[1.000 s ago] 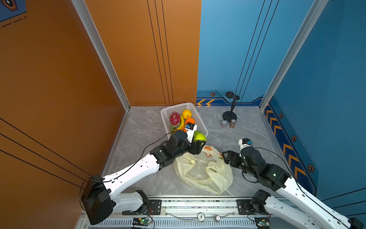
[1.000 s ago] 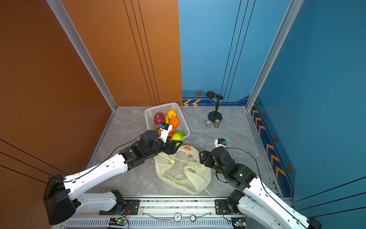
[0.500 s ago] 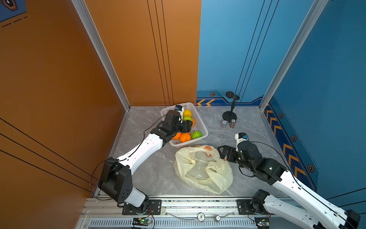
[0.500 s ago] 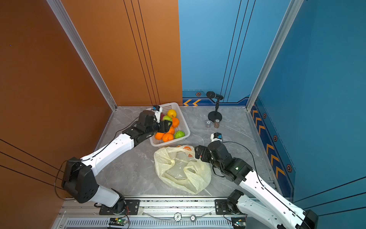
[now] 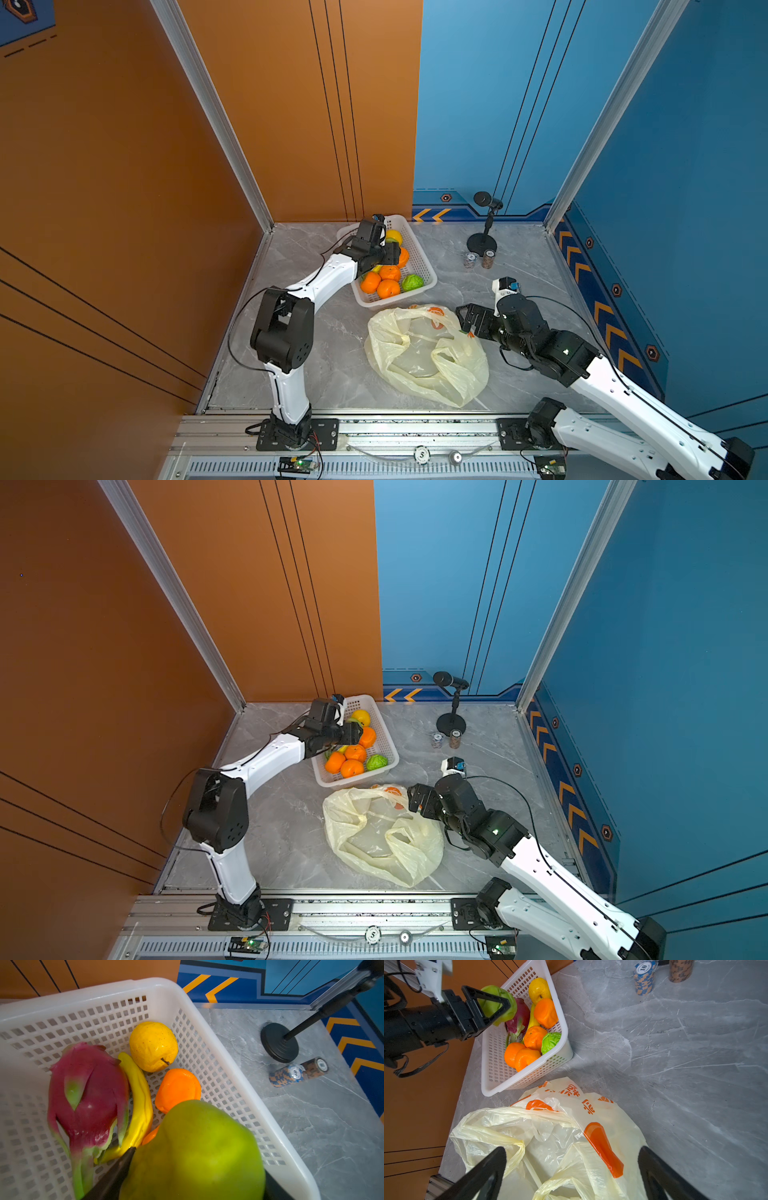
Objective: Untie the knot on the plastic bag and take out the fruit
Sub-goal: 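Lower the green fruit into the basket and open the left gripper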
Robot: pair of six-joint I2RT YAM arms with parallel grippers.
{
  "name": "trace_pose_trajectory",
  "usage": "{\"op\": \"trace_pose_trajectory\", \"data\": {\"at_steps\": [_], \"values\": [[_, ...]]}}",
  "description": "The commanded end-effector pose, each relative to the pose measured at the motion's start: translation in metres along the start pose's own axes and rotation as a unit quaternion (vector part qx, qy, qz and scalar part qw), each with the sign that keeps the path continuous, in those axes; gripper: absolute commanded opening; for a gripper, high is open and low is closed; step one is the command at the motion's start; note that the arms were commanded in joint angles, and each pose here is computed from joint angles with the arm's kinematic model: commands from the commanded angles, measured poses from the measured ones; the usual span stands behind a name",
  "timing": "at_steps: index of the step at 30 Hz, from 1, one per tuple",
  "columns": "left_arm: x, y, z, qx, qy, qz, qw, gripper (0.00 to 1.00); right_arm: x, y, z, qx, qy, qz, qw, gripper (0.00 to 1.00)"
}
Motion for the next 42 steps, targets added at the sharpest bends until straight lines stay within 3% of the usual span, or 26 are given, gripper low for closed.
{"op": "trace_pose_trajectory", "data": {"at_steps": [1, 11, 20, 23, 24, 28, 35, 42], "values": [[0.007, 0.013, -0.003, 0.019, 0.006, -0.007, 1.000, 0.57, 0.000, -0.008, -0.004, -0.010, 0.008, -0.003, 1.000, 1.00], [0.020, 0.062, 0.012, 0.070, -0.001, -0.024, 0.997, 0.61, -0.006, -0.018, -0.005, -0.023, 0.010, 0.001, 1.000, 1.00], [0.018, 0.051, 0.008, 0.051, -0.004, -0.020, 0.998, 0.83, -0.005, -0.024, -0.008, -0.031, -0.003, -0.001, 1.000, 1.00], [0.019, 0.039, 0.004, 0.040, -0.003, -0.017, 0.999, 0.85, -0.009, -0.033, -0.016, -0.053, -0.035, 0.018, 0.998, 1.00], [0.019, 0.033, 0.002, 0.033, -0.001, -0.018, 0.999, 0.93, -0.009, -0.037, -0.019, -0.061, -0.047, 0.022, 0.997, 1.00], [0.019, 0.008, -0.004, 0.011, -0.001, -0.018, 1.000, 0.99, -0.017, -0.049, -0.037, -0.099, -0.063, 0.048, 0.992, 1.00], [0.012, -0.053, -0.011, -0.041, -0.003, -0.012, 0.999, 0.98, -0.034, -0.054, -0.059, -0.141, -0.076, 0.101, 0.982, 1.00], [0.014, -0.142, 0.004, -0.112, 0.002, -0.034, 0.993, 0.99, -0.074, -0.033, -0.075, -0.183, -0.067, 0.181, 0.964, 1.00]]}}
Point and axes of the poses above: each gripper's point midway between its finger pads, its own y axis out along the fingers, its own x axis along the line the jaws close on, z = x × y, the point moved 6 cm from there along -y, back along the fingers, and after that the axes turned 3 degrees about y, right-handed, at the moved point
